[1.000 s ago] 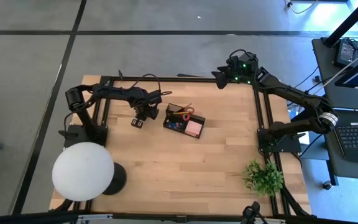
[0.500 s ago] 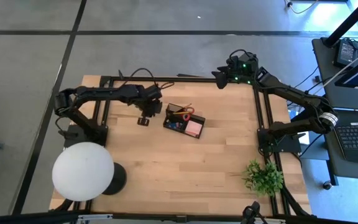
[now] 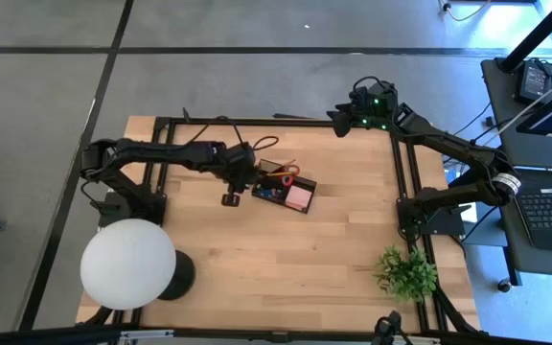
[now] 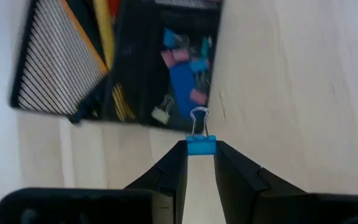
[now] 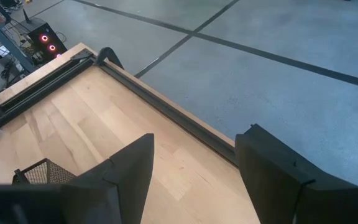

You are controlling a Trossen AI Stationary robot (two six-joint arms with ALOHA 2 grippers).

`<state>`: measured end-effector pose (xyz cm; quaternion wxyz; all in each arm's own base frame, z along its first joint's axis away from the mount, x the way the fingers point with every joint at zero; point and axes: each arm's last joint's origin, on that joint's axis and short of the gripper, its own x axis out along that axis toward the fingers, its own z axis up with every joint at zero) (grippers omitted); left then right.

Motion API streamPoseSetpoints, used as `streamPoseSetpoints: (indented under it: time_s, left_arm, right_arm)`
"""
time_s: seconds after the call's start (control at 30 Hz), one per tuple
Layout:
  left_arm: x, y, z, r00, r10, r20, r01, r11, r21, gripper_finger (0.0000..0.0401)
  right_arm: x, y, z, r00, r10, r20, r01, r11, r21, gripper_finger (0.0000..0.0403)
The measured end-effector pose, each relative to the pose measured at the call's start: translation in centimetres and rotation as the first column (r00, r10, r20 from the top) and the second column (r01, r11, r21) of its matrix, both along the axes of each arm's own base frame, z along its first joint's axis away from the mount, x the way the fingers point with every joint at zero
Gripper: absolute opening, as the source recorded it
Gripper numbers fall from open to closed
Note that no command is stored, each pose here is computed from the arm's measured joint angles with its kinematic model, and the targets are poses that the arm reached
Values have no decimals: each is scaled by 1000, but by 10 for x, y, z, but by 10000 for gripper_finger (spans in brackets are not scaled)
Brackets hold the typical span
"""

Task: Pick and place office supplies into organizer
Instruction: Put the blue binder clip into the desk organizer

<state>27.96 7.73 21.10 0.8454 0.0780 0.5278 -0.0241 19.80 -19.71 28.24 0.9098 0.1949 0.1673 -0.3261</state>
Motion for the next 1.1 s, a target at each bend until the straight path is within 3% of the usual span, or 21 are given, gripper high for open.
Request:
streamPoseSetpoints:
  time_s: [0.4, 0.77, 1.1]
  left_arm:
    - [29, -27, -5, 983, 117, 140, -118, 993, -4, 70]
    - [45, -33, -40, 964, 254, 83, -262, 958, 119, 70]
    - [48, -31, -46, 960, 264, 87, -275, 951, 141, 70]
  right_arm:
    - [-1, 1, -2, 1000, 3, -14, -3, 1000, 13, 228]
    - [-3, 3, -7, 996, 26, -80, -24, 999, 26, 228]
    - [-3, 3, -7, 996, 29, -82, -27, 999, 25, 228]
